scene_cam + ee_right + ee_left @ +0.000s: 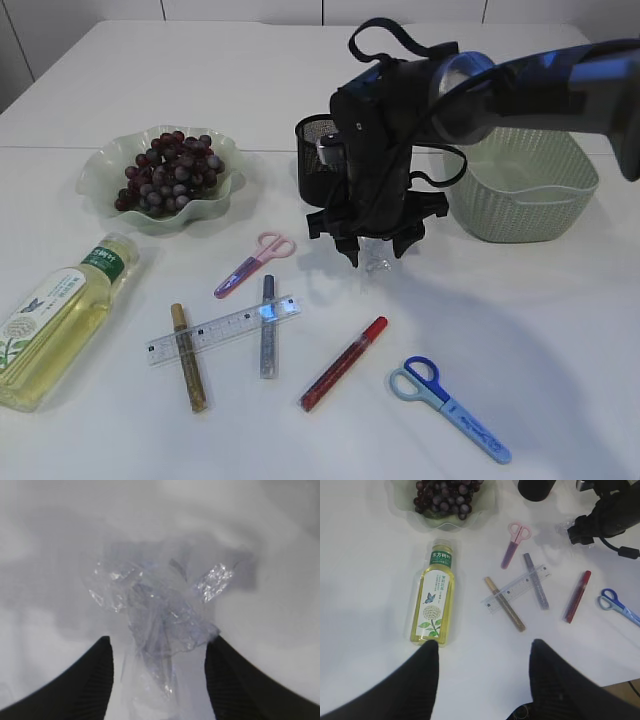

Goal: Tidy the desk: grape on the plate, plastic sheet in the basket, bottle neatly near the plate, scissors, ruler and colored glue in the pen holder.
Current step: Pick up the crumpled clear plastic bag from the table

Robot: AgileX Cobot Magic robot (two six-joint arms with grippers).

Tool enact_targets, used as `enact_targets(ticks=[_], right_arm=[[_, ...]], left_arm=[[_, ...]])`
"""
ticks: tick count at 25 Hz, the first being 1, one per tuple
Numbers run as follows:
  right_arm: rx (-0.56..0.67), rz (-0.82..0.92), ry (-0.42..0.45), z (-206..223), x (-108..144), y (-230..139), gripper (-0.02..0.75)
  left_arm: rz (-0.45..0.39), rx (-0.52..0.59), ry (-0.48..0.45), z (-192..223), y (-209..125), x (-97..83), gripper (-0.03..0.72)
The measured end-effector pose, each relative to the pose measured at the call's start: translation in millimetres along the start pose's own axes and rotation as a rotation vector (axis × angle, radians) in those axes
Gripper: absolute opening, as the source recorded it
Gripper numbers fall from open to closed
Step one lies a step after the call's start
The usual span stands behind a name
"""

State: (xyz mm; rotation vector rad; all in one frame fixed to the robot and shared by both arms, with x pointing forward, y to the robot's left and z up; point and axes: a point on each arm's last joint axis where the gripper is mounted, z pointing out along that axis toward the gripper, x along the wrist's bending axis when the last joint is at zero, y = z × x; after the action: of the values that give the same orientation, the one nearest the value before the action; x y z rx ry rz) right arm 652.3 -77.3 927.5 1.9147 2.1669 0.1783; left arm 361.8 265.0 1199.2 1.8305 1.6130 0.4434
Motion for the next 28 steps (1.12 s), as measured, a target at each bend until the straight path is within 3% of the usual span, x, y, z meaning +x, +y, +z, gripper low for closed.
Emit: enact_targets(ticks=[9, 14, 18, 24, 28], right_arm=[[-0.002, -0.004, 0.004, 9.8, 2.3, -0.1, 0.458], [-0.008, -0.010, -0.003, 9.8, 1.7, 0.5, 0.404], [-0.013, -0.016, -0.010, 9.8, 1.1, 0.9, 0.300], [-0.015, -0.037, -0.031, 9.8, -0.8, 1.1, 0.022], [0.015, -0.051, -0.051, 9.7, -2.8, -1.6, 0.015]], left_arm=[[0.000, 0.000, -0.002, 0.0, 0.0, -0.1, 0.425], [-0.004, 0.001, -0.014, 0.0, -0.1, -1.3, 0.425], [-0.007, 0.002, -0.021, 0.0, -0.2, -1.9, 0.424], [-0.007, 0.002, -0.023, 0.0, -0.2, -2.0, 0.424], [-0.007, 0.002, -0.023, 0.0, -0.2, -2.0, 0.423]])
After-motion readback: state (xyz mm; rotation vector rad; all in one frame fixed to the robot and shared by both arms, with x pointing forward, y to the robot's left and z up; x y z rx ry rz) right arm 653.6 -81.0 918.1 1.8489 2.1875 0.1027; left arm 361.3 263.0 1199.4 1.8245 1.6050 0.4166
